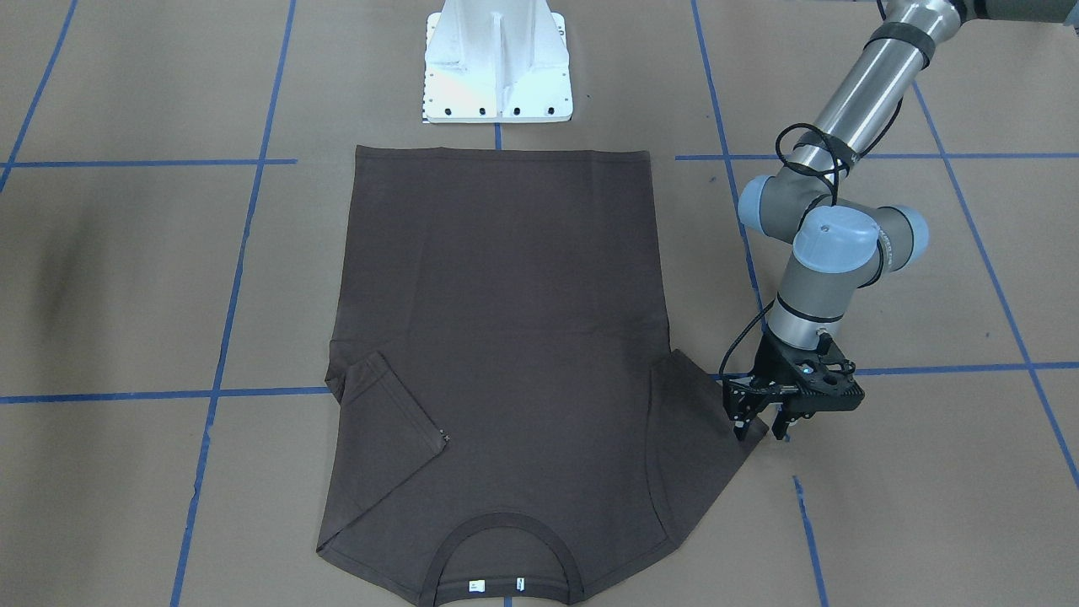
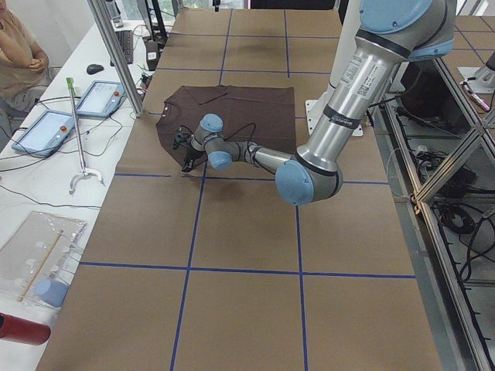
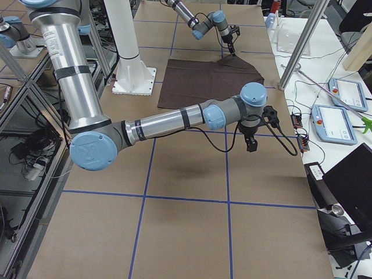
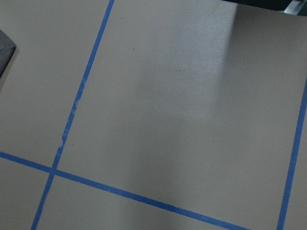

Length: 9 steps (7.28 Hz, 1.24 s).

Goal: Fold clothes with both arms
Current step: 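Grasp the sleeve with the left gripper and fold it toward the shirt center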

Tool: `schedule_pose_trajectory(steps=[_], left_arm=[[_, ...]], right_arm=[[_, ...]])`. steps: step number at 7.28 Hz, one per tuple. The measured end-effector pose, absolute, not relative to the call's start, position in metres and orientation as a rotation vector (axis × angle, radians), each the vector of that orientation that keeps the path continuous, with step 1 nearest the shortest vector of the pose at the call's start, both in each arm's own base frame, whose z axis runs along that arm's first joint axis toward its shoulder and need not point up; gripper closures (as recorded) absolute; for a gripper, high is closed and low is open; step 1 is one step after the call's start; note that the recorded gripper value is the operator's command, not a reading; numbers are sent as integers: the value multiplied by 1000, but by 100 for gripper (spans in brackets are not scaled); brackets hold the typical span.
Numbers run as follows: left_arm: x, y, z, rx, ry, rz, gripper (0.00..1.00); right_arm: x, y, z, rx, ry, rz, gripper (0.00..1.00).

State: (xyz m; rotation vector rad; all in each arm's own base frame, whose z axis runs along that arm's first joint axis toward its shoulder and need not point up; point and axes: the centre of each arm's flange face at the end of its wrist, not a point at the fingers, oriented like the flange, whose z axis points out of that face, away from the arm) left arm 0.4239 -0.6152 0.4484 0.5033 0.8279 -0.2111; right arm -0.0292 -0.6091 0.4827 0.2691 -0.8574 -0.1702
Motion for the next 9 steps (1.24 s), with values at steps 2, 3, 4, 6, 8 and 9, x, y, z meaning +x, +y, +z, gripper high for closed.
schedule_pose_trajectory(steps=[2,3,4,6,8,9], left_arm=[[427,-612,451,499,825,-206,43],[428,-611,452,497,824,-203,66],[429,-610,453,496,823,-202,100],[430,-610,449,498,827,-200,100],[433,-611,435,508,839,-197,100],[437,-615,416,513,850,-197,100]], right_arm=[[-29,-609,483,269,-857,-171,0],[-29,-609,483,270,-857,-172,0],[-29,-609,483,270,-857,-172,0],[-29,-609,483,271,-856,-175,0],[-29,-609,483,271,-856,-177,0],[-29,-609,483,271,-856,-176,0]])
